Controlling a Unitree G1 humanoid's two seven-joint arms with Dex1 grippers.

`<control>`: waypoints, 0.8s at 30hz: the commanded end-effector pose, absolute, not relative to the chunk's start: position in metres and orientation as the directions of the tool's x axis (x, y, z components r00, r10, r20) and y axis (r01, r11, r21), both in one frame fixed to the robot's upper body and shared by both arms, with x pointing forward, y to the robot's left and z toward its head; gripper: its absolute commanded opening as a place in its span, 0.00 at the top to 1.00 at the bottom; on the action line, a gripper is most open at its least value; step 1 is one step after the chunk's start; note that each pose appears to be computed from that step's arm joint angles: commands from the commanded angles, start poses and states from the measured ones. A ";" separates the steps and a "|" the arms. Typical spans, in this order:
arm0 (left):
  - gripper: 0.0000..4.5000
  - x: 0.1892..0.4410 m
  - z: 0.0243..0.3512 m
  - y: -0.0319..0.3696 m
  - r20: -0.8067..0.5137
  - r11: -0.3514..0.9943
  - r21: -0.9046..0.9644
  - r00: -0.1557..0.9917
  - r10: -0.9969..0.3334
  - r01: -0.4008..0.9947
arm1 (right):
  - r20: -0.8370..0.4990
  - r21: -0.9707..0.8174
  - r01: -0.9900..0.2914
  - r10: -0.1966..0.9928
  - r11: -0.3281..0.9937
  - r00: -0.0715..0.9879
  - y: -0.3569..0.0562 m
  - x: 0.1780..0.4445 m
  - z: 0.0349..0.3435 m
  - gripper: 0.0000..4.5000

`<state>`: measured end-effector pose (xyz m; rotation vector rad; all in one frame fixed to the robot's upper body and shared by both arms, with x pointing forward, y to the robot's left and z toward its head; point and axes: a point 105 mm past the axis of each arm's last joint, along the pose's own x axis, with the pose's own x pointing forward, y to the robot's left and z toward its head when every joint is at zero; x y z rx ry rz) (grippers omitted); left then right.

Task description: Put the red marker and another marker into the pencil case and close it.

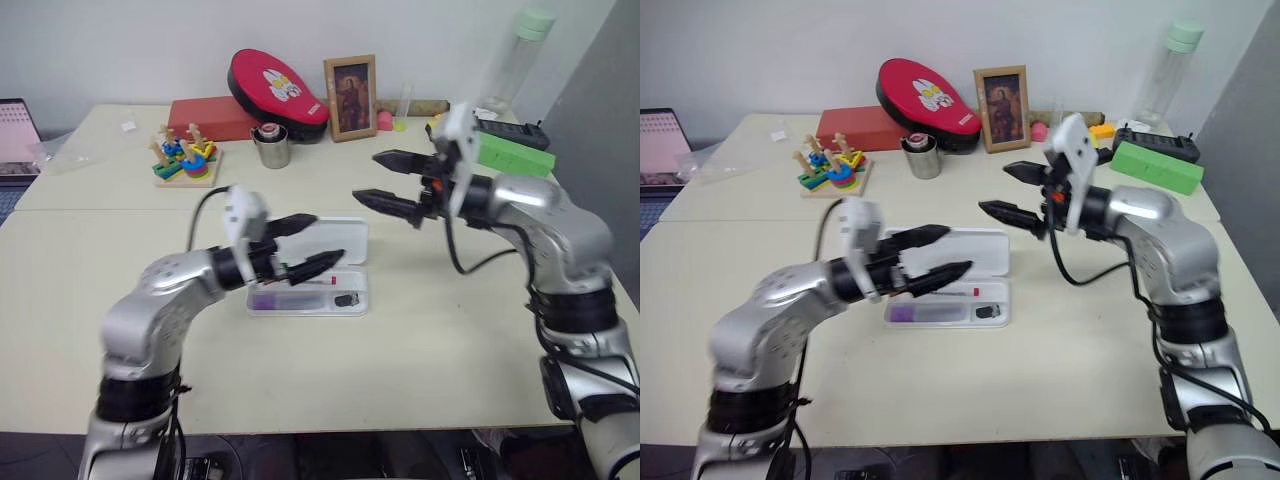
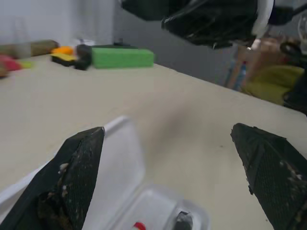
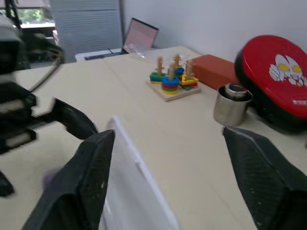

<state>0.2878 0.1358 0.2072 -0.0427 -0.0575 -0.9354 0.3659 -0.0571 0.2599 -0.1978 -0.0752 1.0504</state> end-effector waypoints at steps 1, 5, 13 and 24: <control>0.00 0.272 0.231 0.160 0.131 0.687 0.041 0.678 -0.724 0.726 | -0.041 -0.212 -0.817 0.830 0.536 0.556 -0.043 0.388 0.265 0.35; 0.00 0.266 0.227 0.179 0.104 0.750 0.056 0.743 -0.661 0.659 | -0.106 -0.194 -0.794 0.792 0.577 0.601 -0.027 0.408 0.251 0.59; 0.00 0.259 0.226 0.192 0.094 0.790 0.070 0.784 -0.614 0.610 | -0.260 -0.243 -0.843 0.805 0.480 0.534 -0.004 0.408 0.218 0.96; 0.00 0.255 0.213 0.188 0.004 0.745 0.070 0.747 -0.665 0.663 | -0.381 -0.239 -0.956 0.889 0.170 0.253 0.010 0.346 0.184 1.00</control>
